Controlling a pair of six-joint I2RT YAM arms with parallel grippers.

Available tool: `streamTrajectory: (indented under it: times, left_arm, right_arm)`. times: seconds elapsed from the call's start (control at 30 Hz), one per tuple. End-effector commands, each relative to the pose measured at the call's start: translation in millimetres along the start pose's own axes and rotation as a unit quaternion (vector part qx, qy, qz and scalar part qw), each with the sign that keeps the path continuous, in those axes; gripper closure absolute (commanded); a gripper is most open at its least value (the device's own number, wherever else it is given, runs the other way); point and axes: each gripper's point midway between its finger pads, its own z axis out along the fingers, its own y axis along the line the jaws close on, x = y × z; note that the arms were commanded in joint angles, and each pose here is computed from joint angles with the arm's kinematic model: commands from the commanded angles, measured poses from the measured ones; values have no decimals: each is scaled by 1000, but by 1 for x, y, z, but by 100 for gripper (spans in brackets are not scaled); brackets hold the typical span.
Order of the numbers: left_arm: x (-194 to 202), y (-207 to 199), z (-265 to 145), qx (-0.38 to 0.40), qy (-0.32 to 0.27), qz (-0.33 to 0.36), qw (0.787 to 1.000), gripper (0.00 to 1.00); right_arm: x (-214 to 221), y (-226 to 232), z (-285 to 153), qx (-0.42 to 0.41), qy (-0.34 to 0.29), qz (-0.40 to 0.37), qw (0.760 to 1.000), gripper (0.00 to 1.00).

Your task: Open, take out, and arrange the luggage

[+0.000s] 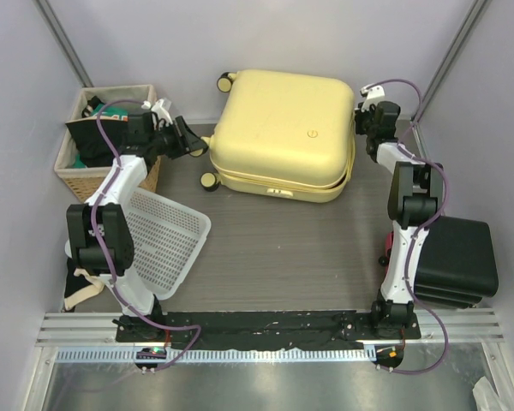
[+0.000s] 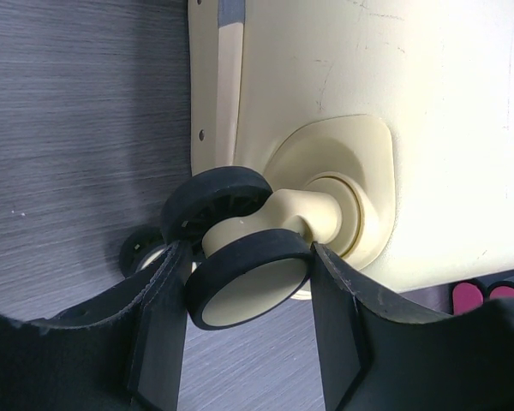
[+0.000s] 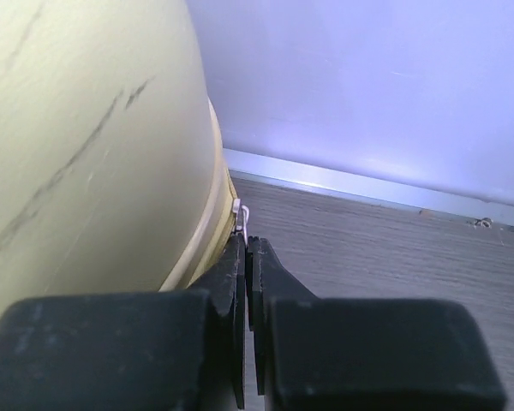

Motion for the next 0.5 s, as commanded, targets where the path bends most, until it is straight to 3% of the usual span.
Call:
streamTrajectory:
  times: [0.0, 0.07, 0.1, 0.13, 0.2, 0.23, 0.27, 0.33, 0.47]
  left_arm:
    - [-42, 28, -28, -70, -79, 26, 994, 100]
    - [-46, 15, -31, -47, -88, 14, 995, 100]
    - [-48, 8, -33, -35, -92, 9, 995, 100]
    - [-51, -1, -37, -17, -93, 7, 996, 100]
    - [-62, -22, -47, 12, -111, -4, 994, 100]
    - [-65, -32, -51, 31, -114, -7, 993, 100]
    - [-74, -47, -59, 52, -131, -12, 990, 100]
    - [-80, -68, -67, 89, -140, -11, 986, 100]
    - [-97, -108, -83, 143, -168, -3, 975, 100]
  right_arm:
    - [-69, -70, 5, 92, -99, -8, 991, 99]
    - [-75, -61, 7, 67, -109, -3, 992, 93]
    - [-75, -56, 6, 56, -111, 7, 992, 85]
    - [-82, -54, 3, 52, -125, 10, 991, 66]
    - [-92, -51, -11, 51, -140, 29, 988, 48]
    - [-103, -53, -19, 59, -158, 32, 985, 33]
    - [-94, -51, -25, 62, -150, 41, 986, 25]
    - [-123, -57, -49, 78, -168, 71, 980, 9]
    - [-156, -58, -95, 91, -153, 119, 977, 6]
